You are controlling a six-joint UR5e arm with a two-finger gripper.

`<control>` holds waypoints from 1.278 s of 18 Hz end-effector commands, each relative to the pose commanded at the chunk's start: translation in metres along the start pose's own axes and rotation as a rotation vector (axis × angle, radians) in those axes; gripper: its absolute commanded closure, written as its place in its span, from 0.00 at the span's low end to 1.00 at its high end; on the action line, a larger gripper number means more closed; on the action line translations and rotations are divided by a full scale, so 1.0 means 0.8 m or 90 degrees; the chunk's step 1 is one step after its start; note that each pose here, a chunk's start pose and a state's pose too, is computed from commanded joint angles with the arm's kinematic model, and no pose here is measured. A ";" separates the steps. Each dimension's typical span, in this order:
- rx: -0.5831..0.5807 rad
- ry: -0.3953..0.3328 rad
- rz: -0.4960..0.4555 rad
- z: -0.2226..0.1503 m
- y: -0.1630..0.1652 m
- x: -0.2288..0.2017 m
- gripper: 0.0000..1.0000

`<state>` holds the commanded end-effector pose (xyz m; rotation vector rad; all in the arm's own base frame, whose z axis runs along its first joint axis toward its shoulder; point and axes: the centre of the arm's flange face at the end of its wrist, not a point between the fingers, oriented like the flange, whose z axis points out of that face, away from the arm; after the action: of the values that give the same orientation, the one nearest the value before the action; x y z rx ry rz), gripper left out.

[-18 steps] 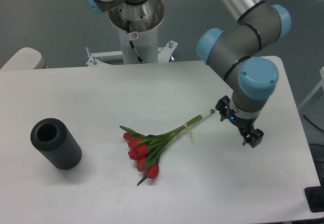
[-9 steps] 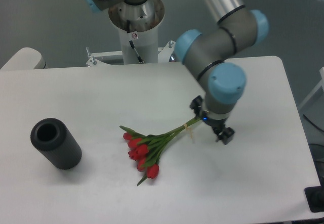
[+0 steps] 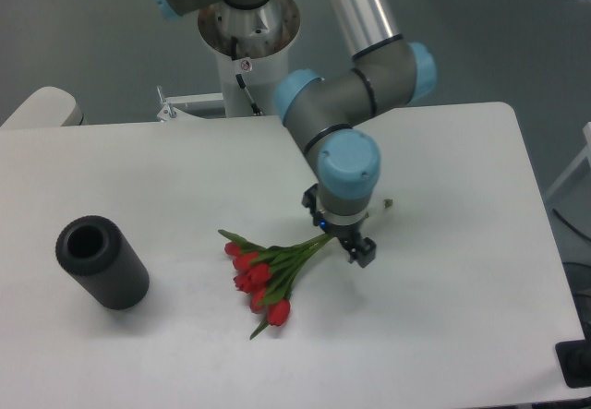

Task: Pick up the flowers from the table
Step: 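Lower the open gripper over the green stems just above the blooms, then close the gripper around the tulip stems, then lift the held tulip bouquet up off the table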

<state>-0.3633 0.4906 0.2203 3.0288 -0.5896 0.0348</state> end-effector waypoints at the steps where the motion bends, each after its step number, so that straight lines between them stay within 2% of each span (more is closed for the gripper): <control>1: 0.003 0.002 -0.006 0.004 -0.002 0.004 0.00; 5: 0.019 -0.019 -0.013 0.019 -0.005 0.011 0.00; 6: 0.021 -0.025 -0.016 0.021 -0.006 0.010 0.04; 10: 0.020 -0.022 -0.020 0.025 -0.009 0.011 0.34; 15: 0.018 -0.023 -0.030 0.030 -0.014 0.011 0.51; 16: 0.018 -0.024 -0.030 0.029 -0.014 0.011 0.58; 19: 0.015 -0.027 -0.037 0.028 -0.014 0.009 0.91; 20: 0.014 -0.028 -0.044 0.027 -0.014 0.009 0.98; 23: 0.017 -0.035 -0.042 0.016 -0.011 0.007 1.00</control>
<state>-0.3549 0.4960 0.2071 3.0813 -0.4955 -0.0434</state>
